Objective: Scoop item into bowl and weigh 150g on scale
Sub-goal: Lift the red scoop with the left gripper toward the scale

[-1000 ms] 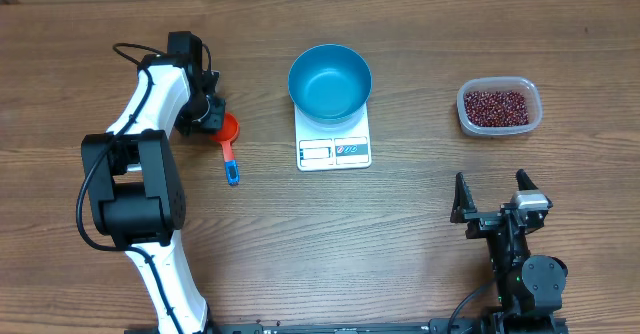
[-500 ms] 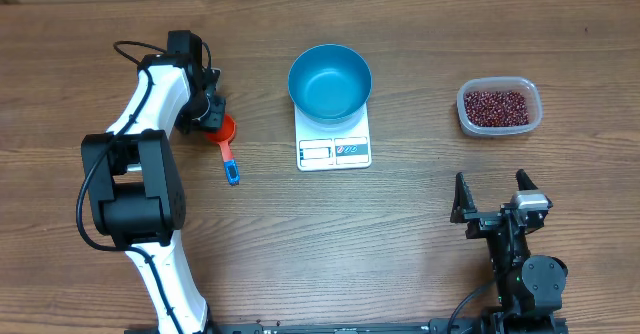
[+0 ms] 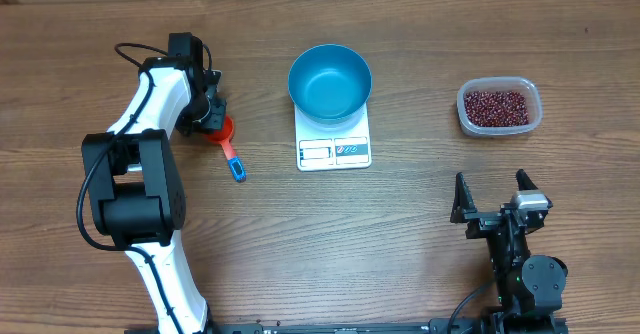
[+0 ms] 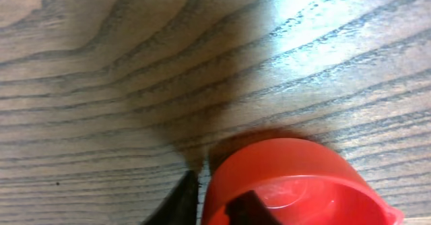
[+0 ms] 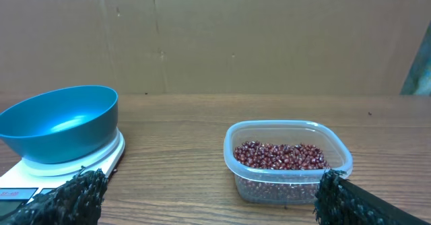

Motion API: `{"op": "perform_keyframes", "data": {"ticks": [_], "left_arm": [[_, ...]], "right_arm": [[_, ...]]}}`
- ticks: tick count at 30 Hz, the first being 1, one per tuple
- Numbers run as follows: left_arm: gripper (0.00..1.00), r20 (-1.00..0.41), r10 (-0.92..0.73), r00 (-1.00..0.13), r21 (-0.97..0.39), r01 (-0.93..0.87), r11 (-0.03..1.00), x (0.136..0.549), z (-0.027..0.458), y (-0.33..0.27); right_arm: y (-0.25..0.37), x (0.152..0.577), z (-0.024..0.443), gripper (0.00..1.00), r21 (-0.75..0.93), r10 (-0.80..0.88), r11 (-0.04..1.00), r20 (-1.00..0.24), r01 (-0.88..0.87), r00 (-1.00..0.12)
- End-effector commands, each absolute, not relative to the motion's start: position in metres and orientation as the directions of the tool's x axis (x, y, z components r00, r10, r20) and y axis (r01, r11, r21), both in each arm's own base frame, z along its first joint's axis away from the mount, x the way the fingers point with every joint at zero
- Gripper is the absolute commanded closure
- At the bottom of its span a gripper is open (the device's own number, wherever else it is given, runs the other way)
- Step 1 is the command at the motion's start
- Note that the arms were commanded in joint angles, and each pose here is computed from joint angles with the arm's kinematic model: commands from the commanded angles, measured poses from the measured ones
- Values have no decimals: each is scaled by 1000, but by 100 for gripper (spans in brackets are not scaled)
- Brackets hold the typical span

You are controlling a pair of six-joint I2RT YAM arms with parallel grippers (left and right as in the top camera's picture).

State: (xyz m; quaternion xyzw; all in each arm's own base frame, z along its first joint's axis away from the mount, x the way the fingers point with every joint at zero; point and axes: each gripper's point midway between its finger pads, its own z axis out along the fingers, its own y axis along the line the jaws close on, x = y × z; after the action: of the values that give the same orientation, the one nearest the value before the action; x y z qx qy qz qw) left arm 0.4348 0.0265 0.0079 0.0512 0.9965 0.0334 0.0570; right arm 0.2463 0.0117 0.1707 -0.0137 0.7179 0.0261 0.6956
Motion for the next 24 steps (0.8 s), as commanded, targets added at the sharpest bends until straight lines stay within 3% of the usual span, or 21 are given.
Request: {"op": "perform_keyframes", "data": {"ticks": [1,10,24], "left_arm": [[96,-84,121,-989,57,117,991,431,-4,21],[96,-93,117,-989,35,114,993,433,4,17],[96,-203,-129,-971,-13,-129,992,433,82,15]], "right_arm": [[9,246,169,0,17,16,999,-1000,-43,-26],[9,246,169,0,17,16,999,-1000,-43,-26],[9,246,169,0,17,16,999,-1000,-43,-26]]}}
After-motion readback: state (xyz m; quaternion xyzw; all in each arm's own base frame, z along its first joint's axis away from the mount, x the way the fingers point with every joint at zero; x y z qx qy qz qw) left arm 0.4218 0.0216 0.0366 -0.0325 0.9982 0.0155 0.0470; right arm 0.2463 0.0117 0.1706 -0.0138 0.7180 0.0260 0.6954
